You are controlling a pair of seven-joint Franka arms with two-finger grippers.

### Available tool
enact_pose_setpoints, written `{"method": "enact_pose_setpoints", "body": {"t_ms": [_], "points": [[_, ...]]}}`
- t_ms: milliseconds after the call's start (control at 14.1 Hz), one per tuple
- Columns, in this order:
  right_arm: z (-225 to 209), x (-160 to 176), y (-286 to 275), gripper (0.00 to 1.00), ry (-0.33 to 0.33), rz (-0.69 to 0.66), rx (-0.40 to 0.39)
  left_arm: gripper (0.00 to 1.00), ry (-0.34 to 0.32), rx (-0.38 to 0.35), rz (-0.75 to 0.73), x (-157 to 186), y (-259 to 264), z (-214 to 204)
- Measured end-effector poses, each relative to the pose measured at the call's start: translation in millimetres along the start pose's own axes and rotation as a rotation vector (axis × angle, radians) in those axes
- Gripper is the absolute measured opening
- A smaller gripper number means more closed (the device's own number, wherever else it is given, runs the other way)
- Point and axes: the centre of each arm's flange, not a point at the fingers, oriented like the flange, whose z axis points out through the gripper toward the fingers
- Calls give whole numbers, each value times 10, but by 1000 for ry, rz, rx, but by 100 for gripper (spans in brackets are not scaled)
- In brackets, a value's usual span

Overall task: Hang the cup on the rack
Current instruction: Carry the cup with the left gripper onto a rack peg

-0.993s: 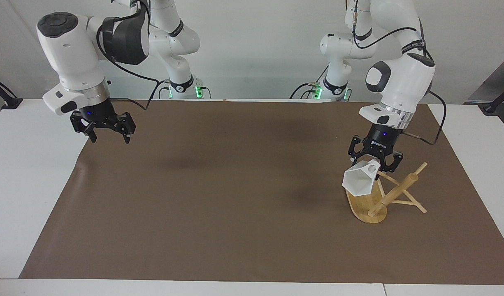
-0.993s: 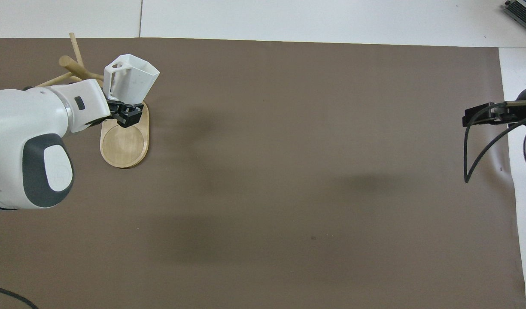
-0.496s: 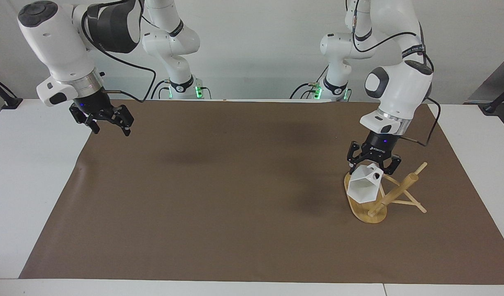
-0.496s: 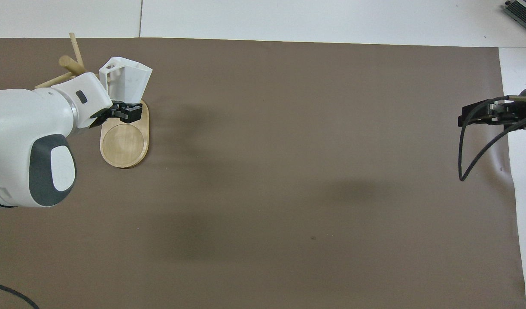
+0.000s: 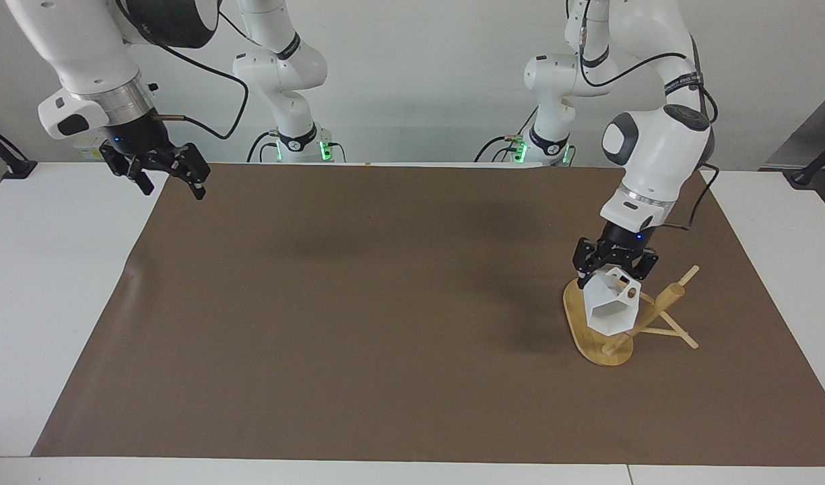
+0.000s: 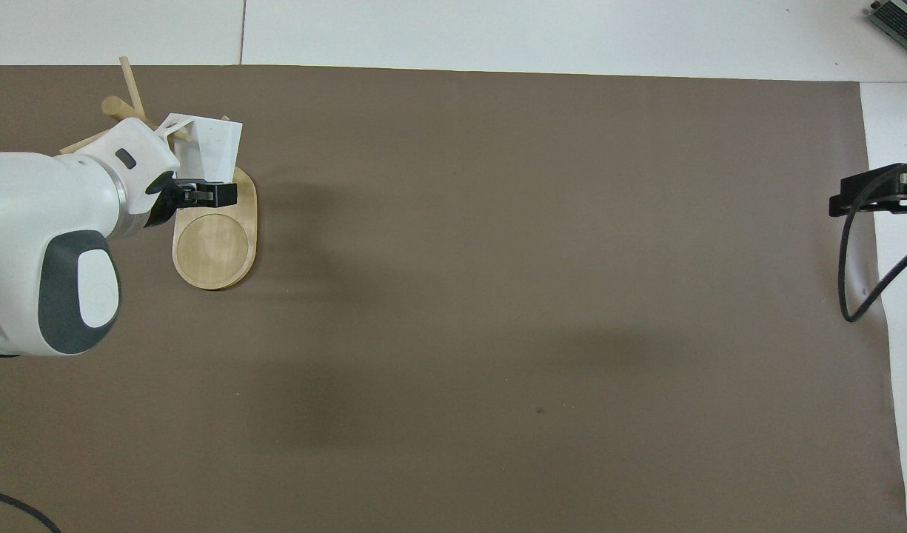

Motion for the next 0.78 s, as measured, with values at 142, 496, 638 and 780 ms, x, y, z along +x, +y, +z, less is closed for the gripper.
{"method": "enact_pose_setpoints", "body": {"t_ms": [142,496,638,780], "points": [[-29,3,45,100,6,8,0,74,-18,0,-25,8,-31,-21],[-95,-27,42,100,15,6,2,74,-43,2,-112,32,-82,-69],[-148,-71,59,100,13,7,5,74,-42,4,-127,35,-112,-72],[-213,-116,35,100,19,1,8,74,-40,6,-134,56,-153,-67]]}}
